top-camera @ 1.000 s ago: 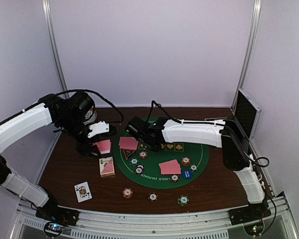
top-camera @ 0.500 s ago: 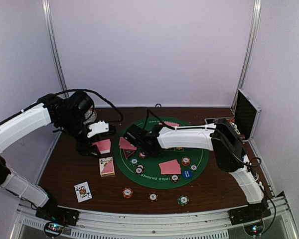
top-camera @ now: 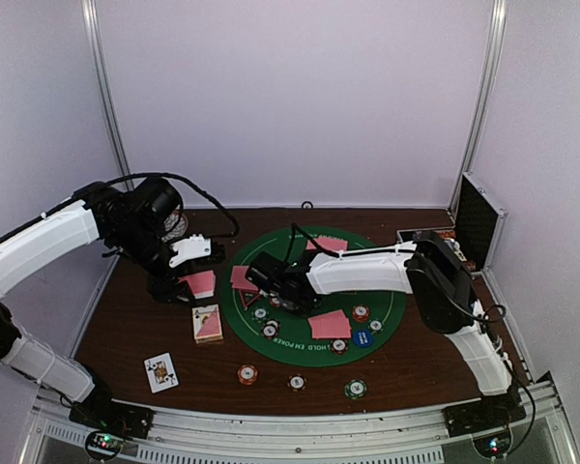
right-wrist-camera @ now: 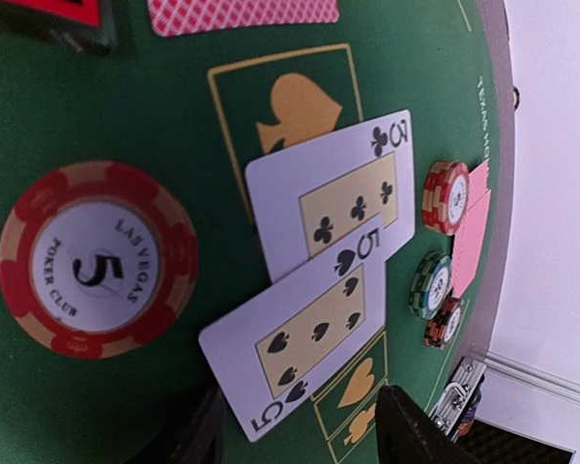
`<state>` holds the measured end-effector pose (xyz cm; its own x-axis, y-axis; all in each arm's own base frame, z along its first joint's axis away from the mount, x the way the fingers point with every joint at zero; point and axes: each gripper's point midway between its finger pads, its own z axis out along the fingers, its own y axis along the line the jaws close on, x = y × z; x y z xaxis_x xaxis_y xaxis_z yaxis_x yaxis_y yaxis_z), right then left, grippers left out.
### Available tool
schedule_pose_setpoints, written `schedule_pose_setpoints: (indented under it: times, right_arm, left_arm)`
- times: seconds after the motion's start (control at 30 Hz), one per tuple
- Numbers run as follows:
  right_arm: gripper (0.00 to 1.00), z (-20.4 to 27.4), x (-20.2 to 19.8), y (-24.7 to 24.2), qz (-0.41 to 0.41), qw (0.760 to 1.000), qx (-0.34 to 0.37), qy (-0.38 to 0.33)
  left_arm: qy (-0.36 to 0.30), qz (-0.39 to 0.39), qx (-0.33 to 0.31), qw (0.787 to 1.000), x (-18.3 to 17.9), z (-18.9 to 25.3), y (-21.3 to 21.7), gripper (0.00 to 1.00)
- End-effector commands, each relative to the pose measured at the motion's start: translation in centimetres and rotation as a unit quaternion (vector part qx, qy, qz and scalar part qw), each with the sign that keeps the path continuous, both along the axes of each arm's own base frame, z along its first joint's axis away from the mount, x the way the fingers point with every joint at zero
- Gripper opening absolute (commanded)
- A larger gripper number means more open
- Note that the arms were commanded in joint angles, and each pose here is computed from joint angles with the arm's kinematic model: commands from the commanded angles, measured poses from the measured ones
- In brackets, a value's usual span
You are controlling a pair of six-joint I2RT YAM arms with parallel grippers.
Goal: Distribute texas hold em gaming equipment
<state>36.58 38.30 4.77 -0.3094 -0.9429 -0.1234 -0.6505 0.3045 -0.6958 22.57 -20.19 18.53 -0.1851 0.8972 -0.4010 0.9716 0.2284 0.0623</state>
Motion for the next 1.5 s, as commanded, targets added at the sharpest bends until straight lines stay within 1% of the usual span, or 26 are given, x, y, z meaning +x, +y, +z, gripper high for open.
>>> schedule_pose_setpoints:
  times: [0.0,0.27,0.57,0.93,1.07,1.27,1.37,1.47]
  right_arm:
    - [0.59,1.0,-0.9,-0.3,-0.011,0.998,0.047,0.028]
    - [0.61,1.6,-0.2,-1.8,-0.028,0.997,0.06,0.029]
    - [0.58,0.9,1.1,-3.2,-0.049,0.997,0.054,0.031]
    - [0.55,0.6,2.7,-3.3,-0.067,0.995,0.066,0.023]
    - [0.54,1.5,2.5,-2.6,-0.073,0.992,0.095,0.031]
    - [0.55,4.8,1.6,-1.6,-0.073,0.981,0.172,0.042]
    - [0.57,4.9,0.7,-1.6,-0.074,0.976,0.196,0.061]
    - [0.58,3.6,-0.2,-2.0,-0.08,0.974,0.197,0.077]
  left_arm:
    - [-0.006,-0.012,-0.023,1.0,-0.2,1.4,-0.6,0.21]
    - [0.002,-0.015,-0.022,1.0,-0.6,1.2,-0.4,0.21]
    - [-0.003,-0.016,-0.024,1.0,-0.6,1.4,-0.4,0.22]
    - [-0.004,-0.017,-0.023,1.0,-0.8,1.5,-0.2,0.21]
    - [-0.004,-0.018,-0.021,1.0,-0.8,1.5,-0.2,0.21]
    - [-0.006,-0.018,-0.022,1.0,-0.8,1.7,-0.2,0.21]
    - [-0.005,-0.019,-0.023,1.0,-0.9,1.7,-0.2,0.21]
    - [-0.002,-0.019,-0.021,1.0,-1.0,1.5,-0.1,0.21]
